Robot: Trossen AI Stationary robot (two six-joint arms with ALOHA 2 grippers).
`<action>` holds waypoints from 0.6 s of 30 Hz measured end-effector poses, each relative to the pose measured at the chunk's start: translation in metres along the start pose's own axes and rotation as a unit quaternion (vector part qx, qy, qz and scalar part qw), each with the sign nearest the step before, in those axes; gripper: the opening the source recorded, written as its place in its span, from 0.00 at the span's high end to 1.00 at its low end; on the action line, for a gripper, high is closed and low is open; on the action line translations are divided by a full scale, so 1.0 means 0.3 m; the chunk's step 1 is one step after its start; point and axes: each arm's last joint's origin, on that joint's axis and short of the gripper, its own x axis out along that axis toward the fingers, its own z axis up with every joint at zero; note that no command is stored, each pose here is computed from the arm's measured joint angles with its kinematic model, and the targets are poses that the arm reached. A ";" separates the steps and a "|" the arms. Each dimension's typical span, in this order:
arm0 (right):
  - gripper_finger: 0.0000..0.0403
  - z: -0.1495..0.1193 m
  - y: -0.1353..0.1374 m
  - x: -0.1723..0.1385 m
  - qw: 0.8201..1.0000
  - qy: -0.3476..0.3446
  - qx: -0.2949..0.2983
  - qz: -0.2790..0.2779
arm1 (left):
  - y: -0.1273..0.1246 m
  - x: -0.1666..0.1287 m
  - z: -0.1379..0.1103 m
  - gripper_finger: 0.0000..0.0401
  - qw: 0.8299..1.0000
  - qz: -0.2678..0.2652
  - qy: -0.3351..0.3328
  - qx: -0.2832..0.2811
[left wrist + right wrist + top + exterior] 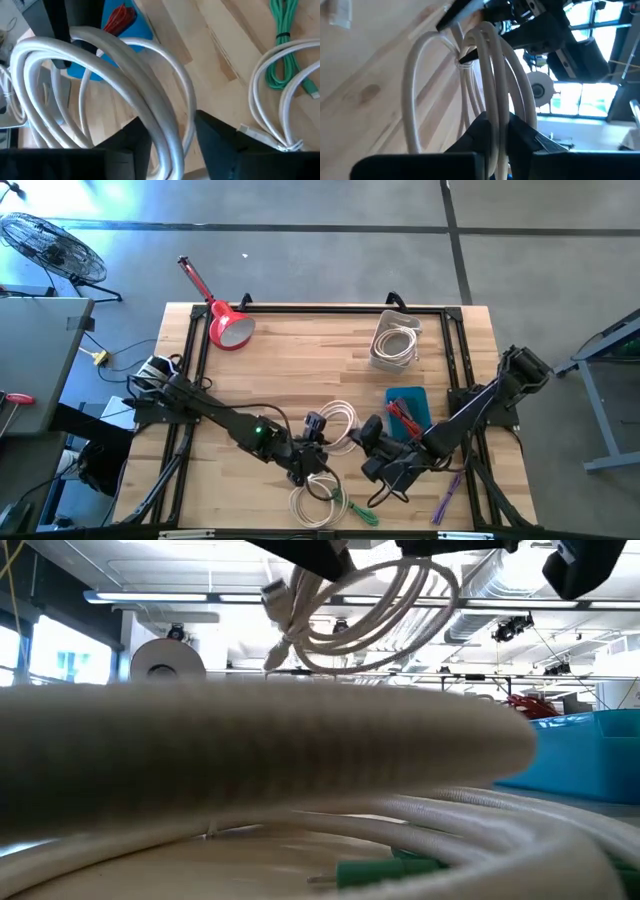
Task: Pick & Place USB Port
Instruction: Put the white HDMI cable into the white bin
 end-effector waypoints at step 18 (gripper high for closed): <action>0.93 -0.050 -0.002 0.010 0.992 0.106 0.000 -0.067 | 0.034 -0.157 0.035 0.61 0.991 0.134 -0.027 -0.003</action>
